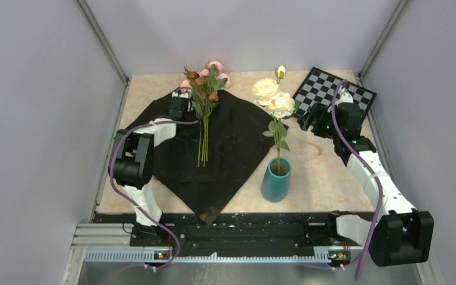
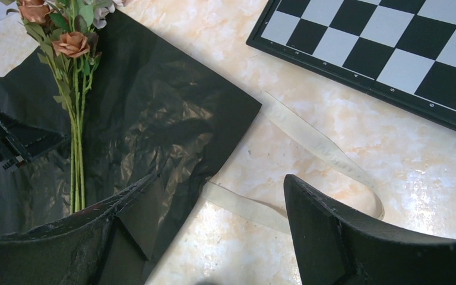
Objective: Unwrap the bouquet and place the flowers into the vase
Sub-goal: Pick up the fake flower from the wrapping paper.
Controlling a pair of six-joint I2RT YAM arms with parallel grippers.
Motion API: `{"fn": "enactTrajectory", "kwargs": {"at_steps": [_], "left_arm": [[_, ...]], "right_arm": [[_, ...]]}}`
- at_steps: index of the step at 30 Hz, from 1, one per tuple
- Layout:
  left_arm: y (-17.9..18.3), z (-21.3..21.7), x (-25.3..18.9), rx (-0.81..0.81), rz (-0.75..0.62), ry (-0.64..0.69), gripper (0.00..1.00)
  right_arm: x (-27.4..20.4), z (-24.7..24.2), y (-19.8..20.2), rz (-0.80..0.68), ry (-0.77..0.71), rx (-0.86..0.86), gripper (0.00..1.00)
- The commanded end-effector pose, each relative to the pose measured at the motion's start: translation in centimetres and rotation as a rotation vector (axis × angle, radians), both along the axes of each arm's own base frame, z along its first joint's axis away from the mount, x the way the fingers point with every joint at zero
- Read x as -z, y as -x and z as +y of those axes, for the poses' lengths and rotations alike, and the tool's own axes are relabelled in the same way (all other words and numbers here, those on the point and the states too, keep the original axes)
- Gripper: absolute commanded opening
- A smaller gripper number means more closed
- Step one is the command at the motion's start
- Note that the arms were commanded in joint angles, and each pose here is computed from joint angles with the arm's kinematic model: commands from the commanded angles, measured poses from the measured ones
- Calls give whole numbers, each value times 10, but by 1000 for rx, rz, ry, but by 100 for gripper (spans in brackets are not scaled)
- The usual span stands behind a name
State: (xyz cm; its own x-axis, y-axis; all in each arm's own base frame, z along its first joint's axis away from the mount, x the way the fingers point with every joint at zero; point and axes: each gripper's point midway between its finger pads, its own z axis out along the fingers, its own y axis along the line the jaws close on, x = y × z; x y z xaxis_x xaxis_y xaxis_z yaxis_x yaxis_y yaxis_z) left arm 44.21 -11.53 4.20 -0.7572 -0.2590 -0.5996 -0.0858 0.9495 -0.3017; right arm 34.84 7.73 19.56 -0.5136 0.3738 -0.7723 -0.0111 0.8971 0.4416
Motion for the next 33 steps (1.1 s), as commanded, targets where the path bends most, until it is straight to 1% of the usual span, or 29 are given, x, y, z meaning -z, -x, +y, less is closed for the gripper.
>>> {"fn": "enactTrajectory", "kwargs": {"at_steps": [1,6,13,18,23,28,33], "left_arm": [[-17,-10,-30,0,-109,63,41],[-23,-26,-42,14,-144,163,40],[-29,-35,-33,40,-126,193,34],[-30,-38,-24,47,-106,194,30],[-32,-36,-20,48,-100,176,27],[-35,-37,-13,53,-82,151,27],[-29,-38,-4,64,-43,137,26]], "right_arm": [[-14,-3,-9,-57,-5,2,76],[-10,-1,-9,-47,-13,-6,75],[-8,-2,-9,-41,-10,-5,75],[-5,-4,-8,-33,-12,-2,75],[-3,-4,-8,-29,-12,-1,75],[-4,-4,-8,-31,-12,-2,75],[-2,-5,-8,-29,-12,0,75]]}}
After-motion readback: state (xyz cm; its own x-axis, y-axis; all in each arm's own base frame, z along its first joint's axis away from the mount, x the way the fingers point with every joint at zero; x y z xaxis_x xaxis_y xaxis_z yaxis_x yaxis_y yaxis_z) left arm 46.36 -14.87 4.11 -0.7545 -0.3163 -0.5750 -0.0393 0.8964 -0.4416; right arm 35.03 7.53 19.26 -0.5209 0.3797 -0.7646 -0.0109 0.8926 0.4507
